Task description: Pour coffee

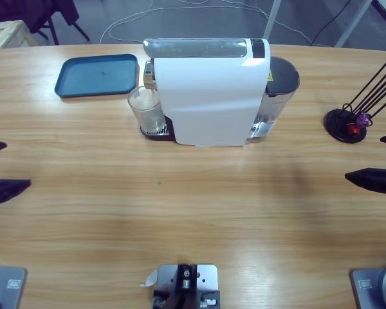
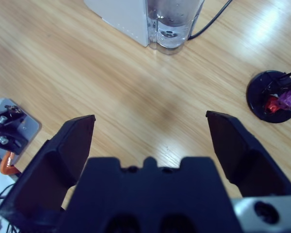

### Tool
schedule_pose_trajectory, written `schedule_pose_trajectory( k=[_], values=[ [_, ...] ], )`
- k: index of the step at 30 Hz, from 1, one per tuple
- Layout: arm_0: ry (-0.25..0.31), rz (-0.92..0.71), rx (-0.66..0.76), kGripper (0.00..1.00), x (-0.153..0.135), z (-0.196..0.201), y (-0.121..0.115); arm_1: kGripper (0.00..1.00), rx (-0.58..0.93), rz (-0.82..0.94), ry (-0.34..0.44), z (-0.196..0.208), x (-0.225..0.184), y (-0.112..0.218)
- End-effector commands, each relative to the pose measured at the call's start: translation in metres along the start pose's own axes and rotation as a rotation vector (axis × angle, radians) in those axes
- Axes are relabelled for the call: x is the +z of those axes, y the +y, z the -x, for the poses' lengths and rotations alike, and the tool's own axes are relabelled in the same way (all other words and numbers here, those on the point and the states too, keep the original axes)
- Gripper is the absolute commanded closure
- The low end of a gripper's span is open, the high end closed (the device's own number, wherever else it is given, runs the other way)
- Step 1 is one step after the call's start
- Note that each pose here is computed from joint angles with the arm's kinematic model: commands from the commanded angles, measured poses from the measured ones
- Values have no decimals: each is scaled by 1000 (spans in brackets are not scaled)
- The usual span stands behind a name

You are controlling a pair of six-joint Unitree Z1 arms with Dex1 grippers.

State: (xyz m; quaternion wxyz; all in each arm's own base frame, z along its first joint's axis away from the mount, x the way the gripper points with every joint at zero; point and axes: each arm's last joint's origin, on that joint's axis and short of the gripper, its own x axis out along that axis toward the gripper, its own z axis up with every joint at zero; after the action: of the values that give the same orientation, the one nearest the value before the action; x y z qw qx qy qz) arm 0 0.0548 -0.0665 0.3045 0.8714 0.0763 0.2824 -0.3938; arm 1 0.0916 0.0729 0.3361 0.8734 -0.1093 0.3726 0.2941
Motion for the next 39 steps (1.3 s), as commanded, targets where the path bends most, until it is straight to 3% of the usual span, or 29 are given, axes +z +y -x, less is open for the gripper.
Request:
schedule_pose_trajectory(
  k=[1,10,15,30,39],
  values=[
    [53,-15,-5,0,-3,-11,-1,0,-6,53,36,-17,-5,1],
    [84,-14,18,0,0,-18,0,0,-62,59,-17,-16,-11,-3],
    [67,-9,11,0,-1,-14,0,0,-56,53,-52,-8,-17,-3],
    [18,9,5,0,-8,-6,1,0,56,91,-42,-12,-14,3],
    [87,26,92,0,2,-11,5,0,56,91,-58,-9,-16,3]
  ],
)
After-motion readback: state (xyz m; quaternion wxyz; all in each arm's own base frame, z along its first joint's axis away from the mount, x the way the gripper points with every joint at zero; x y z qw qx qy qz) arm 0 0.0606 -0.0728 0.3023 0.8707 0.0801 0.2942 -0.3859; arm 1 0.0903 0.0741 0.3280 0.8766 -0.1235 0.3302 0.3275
